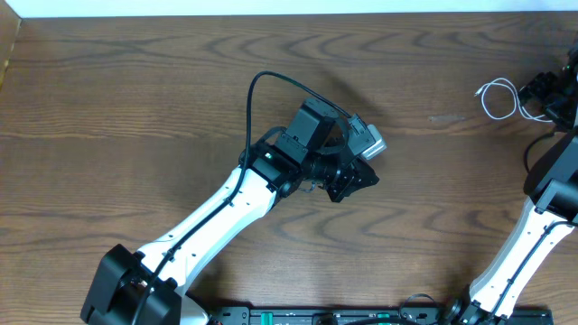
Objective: Untangle cables
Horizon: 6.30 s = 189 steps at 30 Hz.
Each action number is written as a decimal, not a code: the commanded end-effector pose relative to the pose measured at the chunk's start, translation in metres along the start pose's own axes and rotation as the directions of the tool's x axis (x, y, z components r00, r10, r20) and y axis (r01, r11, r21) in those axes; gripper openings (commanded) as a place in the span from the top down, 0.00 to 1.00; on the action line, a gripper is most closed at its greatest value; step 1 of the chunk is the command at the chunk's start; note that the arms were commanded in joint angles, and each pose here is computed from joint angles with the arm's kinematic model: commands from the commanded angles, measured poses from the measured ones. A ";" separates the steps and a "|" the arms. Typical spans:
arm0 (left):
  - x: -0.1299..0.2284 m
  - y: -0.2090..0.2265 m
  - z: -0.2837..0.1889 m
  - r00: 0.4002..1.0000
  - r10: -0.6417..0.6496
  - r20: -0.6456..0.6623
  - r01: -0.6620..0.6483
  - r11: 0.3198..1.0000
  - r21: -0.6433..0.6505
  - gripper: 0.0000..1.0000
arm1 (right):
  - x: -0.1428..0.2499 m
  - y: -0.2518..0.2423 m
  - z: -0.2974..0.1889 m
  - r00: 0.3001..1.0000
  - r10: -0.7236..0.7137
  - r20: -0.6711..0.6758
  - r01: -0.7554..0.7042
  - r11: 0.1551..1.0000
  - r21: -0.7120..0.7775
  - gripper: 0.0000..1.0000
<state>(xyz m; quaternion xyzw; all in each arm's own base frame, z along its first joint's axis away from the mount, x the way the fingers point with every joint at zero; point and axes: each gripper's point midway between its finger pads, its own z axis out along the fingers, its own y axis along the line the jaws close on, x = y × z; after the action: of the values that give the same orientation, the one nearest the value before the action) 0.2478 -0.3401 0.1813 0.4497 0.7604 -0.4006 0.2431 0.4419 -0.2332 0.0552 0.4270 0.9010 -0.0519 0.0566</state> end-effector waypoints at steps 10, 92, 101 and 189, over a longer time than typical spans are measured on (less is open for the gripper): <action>0.005 0.001 0.001 0.999 0.036 -0.009 -0.036 0.999 -0.004 0.83 | -0.022 -0.007 -0.021 0.992 0.009 0.124 -0.014 0.999 0.044 0.84; 0.005 0.000 0.001 1.000 -0.015 -0.010 0.015 1.000 0.000 0.58 | -0.145 -0.004 -0.240 0.743 0.088 0.664 0.263 0.874 -0.409 0.01; 0.007 0.021 -0.002 1.000 -0.019 -0.020 0.016 0.993 -0.117 0.57 | -0.062 -0.058 -0.298 0.804 0.179 0.567 0.014 0.947 -0.320 0.01; 0.171 0.083 -0.229 0.895 -0.095 0.435 0.422 0.494 -0.760 0.02 | 0.294 -0.003 -0.163 0.580 -0.247 0.777 0.642 0.725 -0.249 0.01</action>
<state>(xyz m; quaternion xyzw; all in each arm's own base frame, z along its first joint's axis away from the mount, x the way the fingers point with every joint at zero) 0.2372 -0.0415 0.1521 0.0701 0.8642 -0.0863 0.4907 0.2462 0.0113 0.1765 0.1001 0.8663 0.0213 0.4889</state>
